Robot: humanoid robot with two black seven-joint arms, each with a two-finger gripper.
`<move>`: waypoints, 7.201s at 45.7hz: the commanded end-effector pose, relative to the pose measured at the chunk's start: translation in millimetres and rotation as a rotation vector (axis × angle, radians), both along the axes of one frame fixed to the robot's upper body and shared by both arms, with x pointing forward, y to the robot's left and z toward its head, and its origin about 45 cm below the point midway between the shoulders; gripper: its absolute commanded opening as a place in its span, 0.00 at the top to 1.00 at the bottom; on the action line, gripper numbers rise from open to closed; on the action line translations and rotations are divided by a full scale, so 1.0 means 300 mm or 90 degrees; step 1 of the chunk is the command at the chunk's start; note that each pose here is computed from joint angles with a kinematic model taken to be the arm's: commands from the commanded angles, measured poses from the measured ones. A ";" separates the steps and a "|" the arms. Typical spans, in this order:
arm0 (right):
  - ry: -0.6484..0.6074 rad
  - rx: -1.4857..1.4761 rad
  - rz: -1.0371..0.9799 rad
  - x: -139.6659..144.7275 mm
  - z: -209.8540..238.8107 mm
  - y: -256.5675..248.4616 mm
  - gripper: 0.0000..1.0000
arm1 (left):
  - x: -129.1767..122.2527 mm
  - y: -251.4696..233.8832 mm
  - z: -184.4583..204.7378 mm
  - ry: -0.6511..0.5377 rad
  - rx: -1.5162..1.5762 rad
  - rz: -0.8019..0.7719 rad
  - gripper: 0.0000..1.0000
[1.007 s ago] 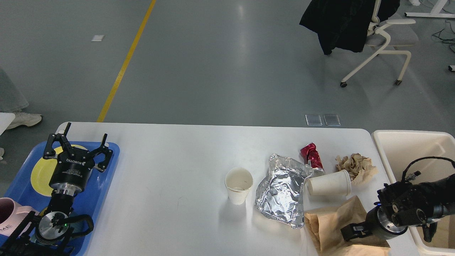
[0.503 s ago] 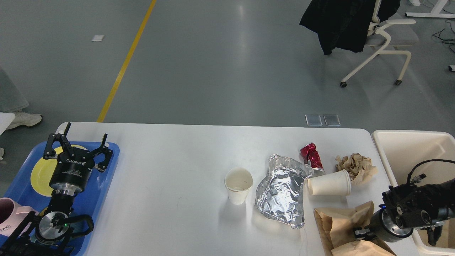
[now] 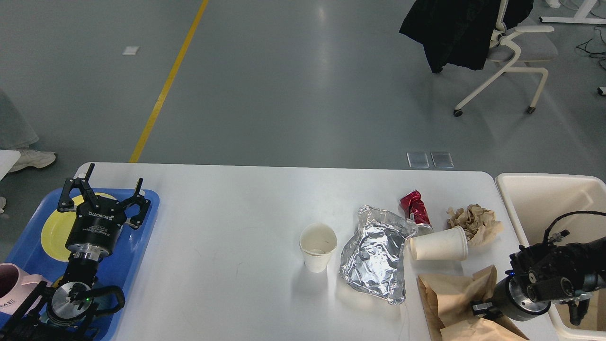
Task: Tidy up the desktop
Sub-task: 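Grasp the brown paper sheet with the right gripper, then lift the brown paper sheet into the white bin and release, then reach the right gripper to the silver foil wrapper and grasp it, then carry the silver foil wrapper into the white bin and release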
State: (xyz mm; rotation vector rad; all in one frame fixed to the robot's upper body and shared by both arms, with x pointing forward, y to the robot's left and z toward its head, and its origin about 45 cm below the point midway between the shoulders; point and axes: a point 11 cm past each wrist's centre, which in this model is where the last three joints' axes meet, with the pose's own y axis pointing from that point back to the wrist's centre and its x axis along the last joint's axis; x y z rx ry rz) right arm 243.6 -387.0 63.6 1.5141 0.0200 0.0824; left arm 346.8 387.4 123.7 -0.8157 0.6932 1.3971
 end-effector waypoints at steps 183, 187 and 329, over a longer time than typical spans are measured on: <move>-0.025 -0.209 -0.075 0.385 0.884 -0.024 0.00 | 0.000 0.000 0.000 0.000 0.000 0.000 0.04; -0.032 -0.168 -0.038 0.331 0.981 0.099 0.00 | 0.000 0.001 -0.001 0.001 -0.001 0.001 0.04; -0.098 0.024 -0.145 0.263 0.082 0.472 1.00 | 0.000 -0.002 0.000 0.000 0.000 -0.001 0.04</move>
